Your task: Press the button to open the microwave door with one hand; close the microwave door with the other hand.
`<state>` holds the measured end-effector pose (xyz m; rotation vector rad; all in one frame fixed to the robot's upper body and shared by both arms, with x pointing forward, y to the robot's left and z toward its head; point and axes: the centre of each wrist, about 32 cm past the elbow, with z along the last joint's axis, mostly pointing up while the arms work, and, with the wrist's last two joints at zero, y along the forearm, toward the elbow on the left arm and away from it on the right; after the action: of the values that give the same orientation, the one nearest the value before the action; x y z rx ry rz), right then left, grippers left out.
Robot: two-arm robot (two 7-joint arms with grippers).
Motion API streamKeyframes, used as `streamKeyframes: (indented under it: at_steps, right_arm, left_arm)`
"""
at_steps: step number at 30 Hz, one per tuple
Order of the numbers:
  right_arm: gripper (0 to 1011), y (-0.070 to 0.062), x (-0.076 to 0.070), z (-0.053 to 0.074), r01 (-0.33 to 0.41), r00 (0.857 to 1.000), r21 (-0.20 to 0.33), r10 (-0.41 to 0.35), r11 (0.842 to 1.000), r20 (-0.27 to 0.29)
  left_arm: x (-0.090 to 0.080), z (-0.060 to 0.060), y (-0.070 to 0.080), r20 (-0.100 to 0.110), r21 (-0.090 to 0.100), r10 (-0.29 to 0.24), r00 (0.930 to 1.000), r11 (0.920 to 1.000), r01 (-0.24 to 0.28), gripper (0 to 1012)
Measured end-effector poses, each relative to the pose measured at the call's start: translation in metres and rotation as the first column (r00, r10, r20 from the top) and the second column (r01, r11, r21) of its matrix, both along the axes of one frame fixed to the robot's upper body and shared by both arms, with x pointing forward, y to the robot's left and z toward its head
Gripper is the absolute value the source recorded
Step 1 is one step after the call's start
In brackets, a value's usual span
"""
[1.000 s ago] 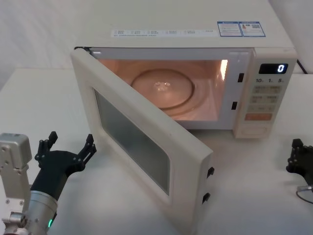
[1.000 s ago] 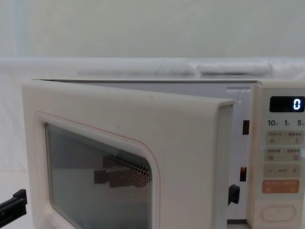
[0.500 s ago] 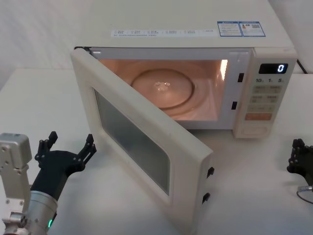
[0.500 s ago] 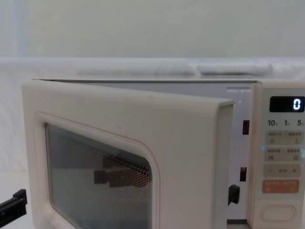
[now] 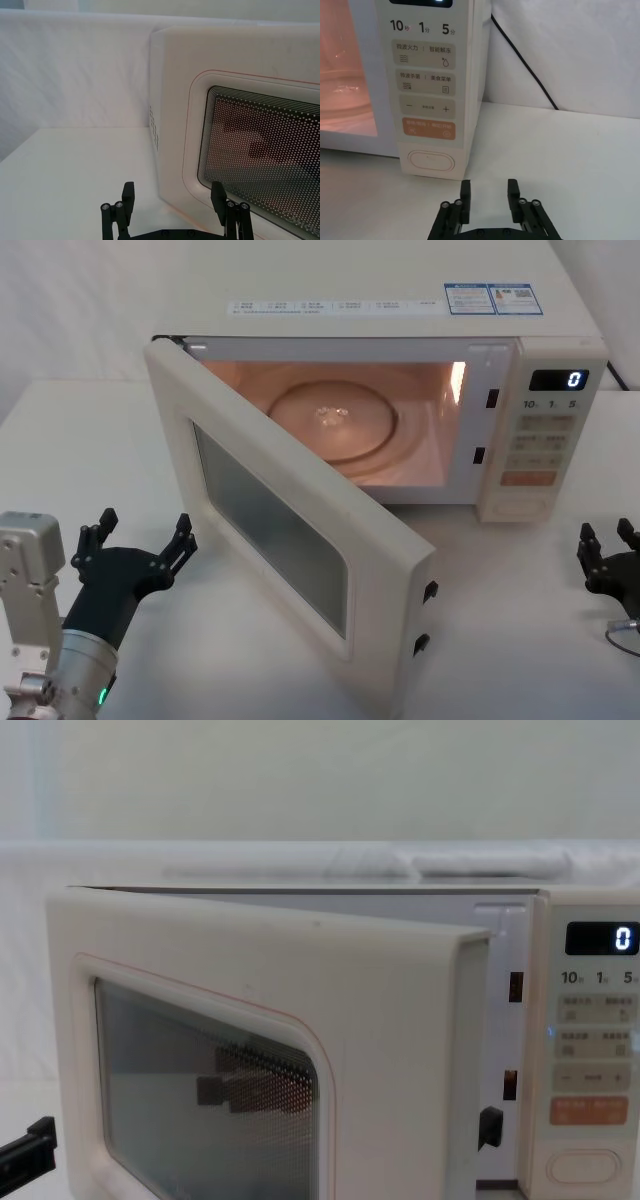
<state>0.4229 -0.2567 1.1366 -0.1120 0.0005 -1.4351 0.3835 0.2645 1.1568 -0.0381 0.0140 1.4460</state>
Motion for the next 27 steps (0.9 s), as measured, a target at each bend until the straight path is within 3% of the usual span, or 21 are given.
streamKeyframes:
  at_steps: [18, 27]
  right_arm:
    - [990, 0.0002, 0.0001, 0.0001, -0.001, 1.0, 0.0, 0.001, 1.0, 0.0]
    - [1002, 0.0002, 0.0001, 0.0001, -0.001, 1.0, 0.0, 0.001, 1.0, 0.0]
  left_arm:
    - [0.0, 0.0, 0.0, 0.0, 0.0, 0.0, 1.0, 1.0, 0.0, 1001]
    - [0.0, 0.0, 0.0, 0.0, 0.0, 0.0, 1.0, 1.0, 0.0, 1001]
